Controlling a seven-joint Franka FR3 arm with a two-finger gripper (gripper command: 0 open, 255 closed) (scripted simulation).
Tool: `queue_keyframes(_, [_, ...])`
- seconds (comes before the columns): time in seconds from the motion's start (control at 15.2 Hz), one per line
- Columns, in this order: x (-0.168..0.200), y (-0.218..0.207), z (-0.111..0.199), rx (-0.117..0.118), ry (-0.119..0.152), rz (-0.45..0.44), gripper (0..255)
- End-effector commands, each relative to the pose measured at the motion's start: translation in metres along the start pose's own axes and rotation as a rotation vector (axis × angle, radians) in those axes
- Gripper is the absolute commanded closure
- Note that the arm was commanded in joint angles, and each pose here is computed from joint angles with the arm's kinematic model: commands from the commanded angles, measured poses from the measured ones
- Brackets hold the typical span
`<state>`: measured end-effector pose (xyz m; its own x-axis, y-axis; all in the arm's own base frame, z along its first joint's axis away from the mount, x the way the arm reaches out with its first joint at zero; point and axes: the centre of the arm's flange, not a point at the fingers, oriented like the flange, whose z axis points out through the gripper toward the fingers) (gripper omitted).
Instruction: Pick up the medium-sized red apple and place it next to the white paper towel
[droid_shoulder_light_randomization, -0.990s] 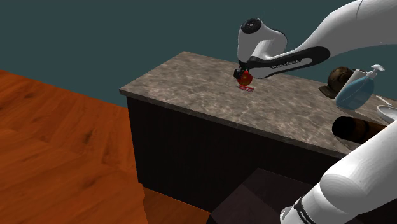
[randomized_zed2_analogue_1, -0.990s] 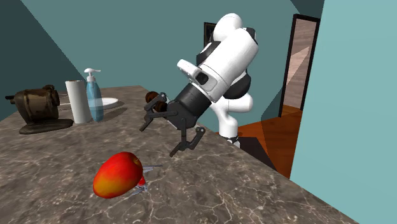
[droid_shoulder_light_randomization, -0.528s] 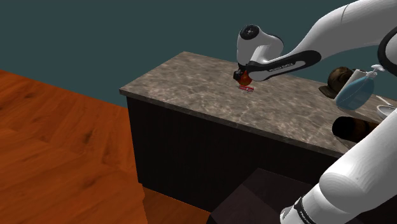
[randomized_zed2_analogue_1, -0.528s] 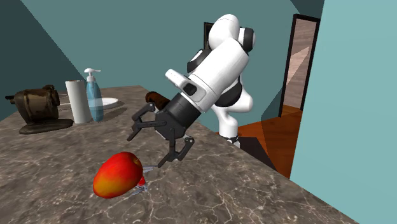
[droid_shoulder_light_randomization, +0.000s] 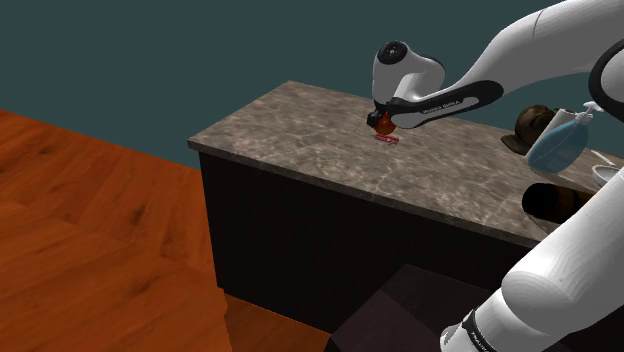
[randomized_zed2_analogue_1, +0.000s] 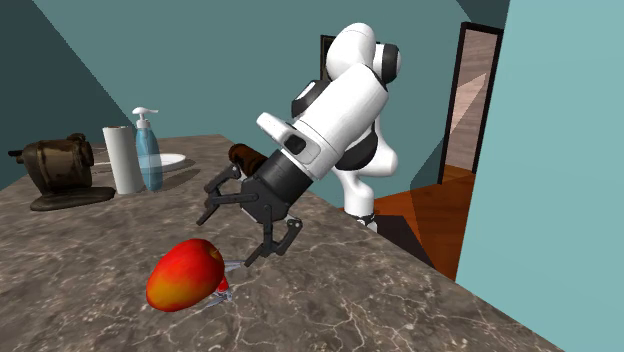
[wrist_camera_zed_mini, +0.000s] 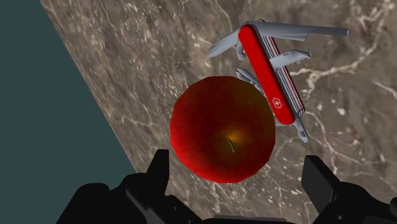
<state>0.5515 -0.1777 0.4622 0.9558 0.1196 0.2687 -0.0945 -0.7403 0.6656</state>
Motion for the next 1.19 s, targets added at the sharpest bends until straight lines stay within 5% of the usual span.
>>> queue_keyframes(0.0, [0.0,0.0,0.0,0.0,0.0,0.0,255])
queue_keyframes(0.59, [0.0,0.0,0.0,0.0,0.0,0.0,255])
queue_keyframes(1.12, [0.011,0.028,-0.029,0.0,0.0,0.0,255])
